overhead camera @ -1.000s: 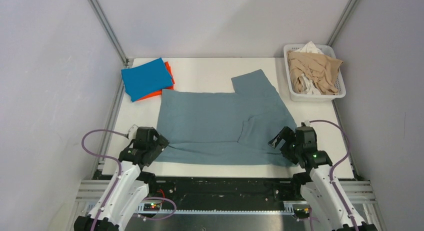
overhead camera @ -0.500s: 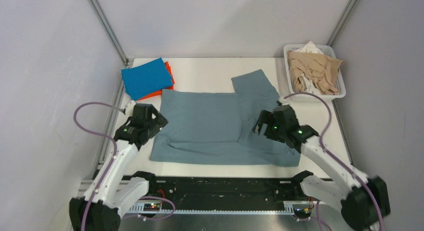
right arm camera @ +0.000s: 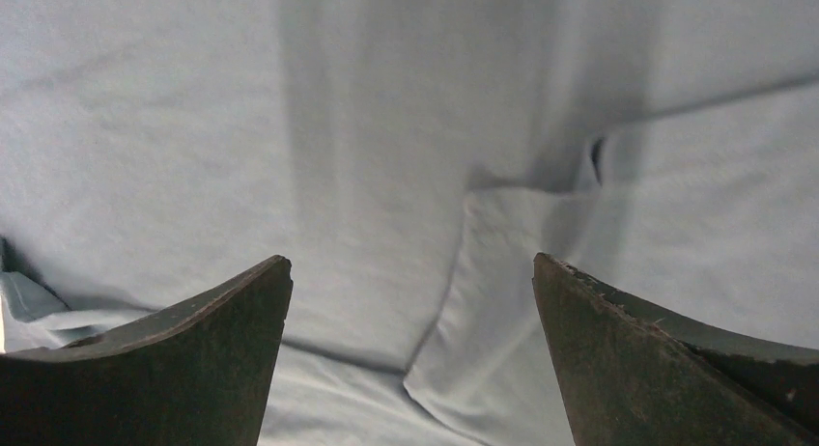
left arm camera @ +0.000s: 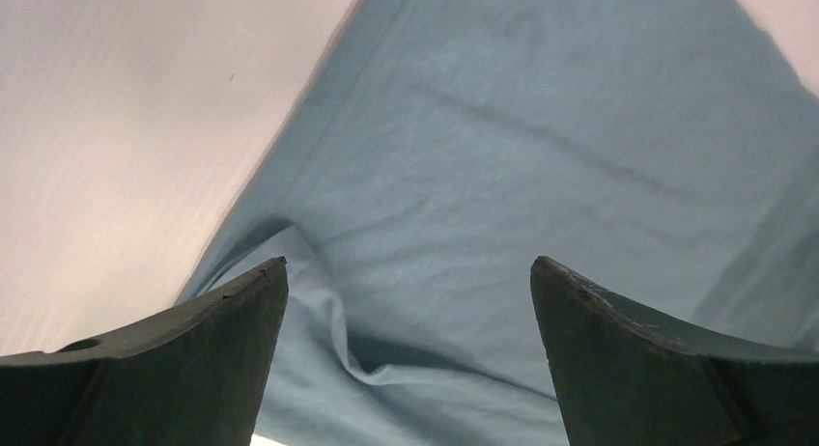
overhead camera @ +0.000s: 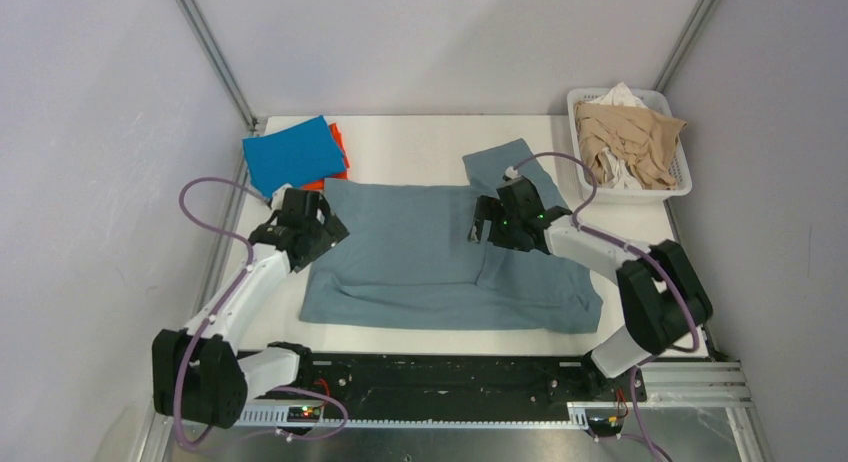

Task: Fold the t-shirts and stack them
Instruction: Fold the flattened tshirt in 1/3 of the way

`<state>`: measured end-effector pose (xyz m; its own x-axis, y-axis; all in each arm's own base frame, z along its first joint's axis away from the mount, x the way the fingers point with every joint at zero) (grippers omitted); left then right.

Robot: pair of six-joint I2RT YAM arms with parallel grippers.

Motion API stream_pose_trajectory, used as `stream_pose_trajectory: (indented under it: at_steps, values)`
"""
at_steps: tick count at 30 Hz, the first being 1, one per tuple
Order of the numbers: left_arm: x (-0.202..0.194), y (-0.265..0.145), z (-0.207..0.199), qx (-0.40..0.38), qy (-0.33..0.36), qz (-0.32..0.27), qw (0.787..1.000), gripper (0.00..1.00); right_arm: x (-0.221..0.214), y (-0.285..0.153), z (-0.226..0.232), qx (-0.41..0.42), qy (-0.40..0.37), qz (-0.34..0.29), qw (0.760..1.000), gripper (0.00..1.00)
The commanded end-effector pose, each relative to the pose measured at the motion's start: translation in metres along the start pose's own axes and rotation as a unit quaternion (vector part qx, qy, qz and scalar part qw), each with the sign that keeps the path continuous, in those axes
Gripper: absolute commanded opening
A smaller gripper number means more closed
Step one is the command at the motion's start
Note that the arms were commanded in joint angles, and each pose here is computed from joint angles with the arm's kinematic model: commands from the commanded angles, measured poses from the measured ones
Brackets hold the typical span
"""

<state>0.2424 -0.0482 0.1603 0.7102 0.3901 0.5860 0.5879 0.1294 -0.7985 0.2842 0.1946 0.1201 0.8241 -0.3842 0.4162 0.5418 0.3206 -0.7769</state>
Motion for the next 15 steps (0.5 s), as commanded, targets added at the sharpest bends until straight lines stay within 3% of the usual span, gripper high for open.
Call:
stream_pose_trajectory:
  at_steps: [1, 4, 15]
  values:
    - [0.041, 0.006, -0.018, -0.013, 0.017, -0.045, 0.999, 1.0, 0.014, 0.019, 0.023, 0.057, -0.009, 0.019, 0.998, 1.0]
    - [0.065, 0.016, -0.026, -0.017, 0.028, -0.05, 0.998, 1.0, 0.029, 0.022, 0.025, 0.073, -0.006, 0.02, 0.997, 0.99]
    - [0.127, 0.106, -0.041, -0.004, 0.096, -0.017, 0.995, 1.0, 0.139, -0.025, -0.003, 0.107, 0.046, -0.106, 0.987, 0.99]
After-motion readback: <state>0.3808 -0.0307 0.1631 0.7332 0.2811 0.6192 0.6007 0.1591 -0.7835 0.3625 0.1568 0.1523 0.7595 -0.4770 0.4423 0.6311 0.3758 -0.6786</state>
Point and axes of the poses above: each gripper's point midway between its finger pads, its own y axis out along the fingers, its own z axis along the line the jaws close on, x = y × z, the point moved 7 cm from there along -y, back along the fingers, and after that the axes turned 12 degrees about y, right-handed, at the moved point
